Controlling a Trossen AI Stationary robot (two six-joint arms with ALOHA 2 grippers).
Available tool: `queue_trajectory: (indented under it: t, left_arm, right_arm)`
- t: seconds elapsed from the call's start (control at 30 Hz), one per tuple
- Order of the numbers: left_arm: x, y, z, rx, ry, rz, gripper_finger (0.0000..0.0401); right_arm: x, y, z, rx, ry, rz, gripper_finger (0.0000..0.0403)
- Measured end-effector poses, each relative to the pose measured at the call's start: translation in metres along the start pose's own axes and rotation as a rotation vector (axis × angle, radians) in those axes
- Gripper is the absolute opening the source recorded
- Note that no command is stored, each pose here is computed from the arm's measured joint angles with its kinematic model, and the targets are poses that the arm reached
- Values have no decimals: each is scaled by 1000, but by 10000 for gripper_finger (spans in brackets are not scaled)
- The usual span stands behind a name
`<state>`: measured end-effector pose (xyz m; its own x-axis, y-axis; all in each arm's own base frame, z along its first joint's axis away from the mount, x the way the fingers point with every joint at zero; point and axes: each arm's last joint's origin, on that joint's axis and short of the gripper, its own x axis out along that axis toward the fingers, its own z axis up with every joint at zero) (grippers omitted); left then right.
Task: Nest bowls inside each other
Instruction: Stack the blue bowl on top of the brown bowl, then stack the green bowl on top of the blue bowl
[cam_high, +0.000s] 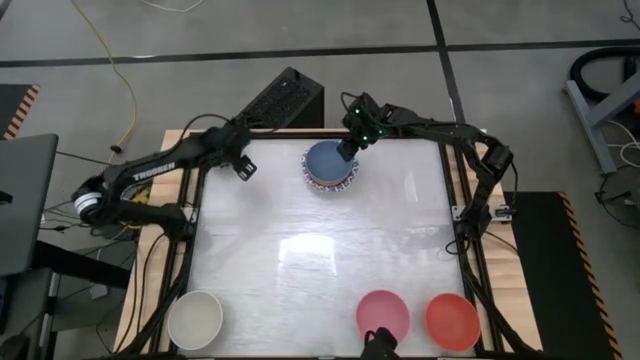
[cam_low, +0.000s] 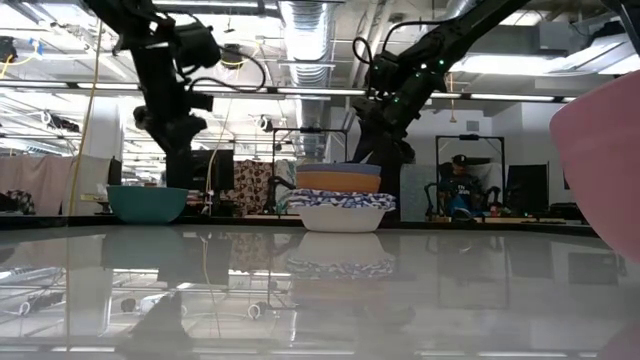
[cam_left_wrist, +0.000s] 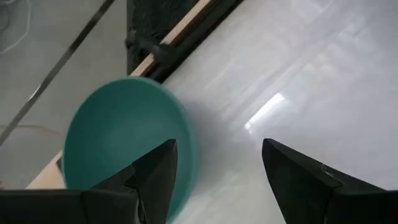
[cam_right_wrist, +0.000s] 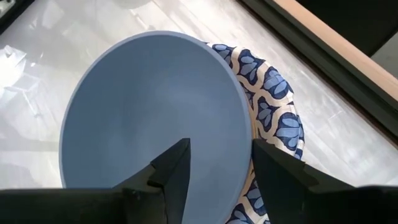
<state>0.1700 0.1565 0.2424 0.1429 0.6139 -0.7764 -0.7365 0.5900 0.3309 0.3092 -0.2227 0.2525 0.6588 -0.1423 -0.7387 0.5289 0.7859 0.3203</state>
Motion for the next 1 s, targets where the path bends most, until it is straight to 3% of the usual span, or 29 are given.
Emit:
queue_trajectory:
  t: [0.37, 0.73, 0.87, 1.0]
  left_arm:
    - [31, 16, -5, -7, 135, 32, 226]
    - [72, 10, -10, 9, 265, 10, 222]
    - [85, 7, -13, 13, 315, 10, 185]
    - [89, 3, -15, 34, 334, 8, 109]
  right_arm:
    - [0, -1, 0, -27, 3, -2, 190]
    - [0, -1, 0, -40, 3, -2, 189]
    - [0, -1, -1, -38, 10, -2, 189]
    - [0, -1, -3, -32, 30, -5, 189]
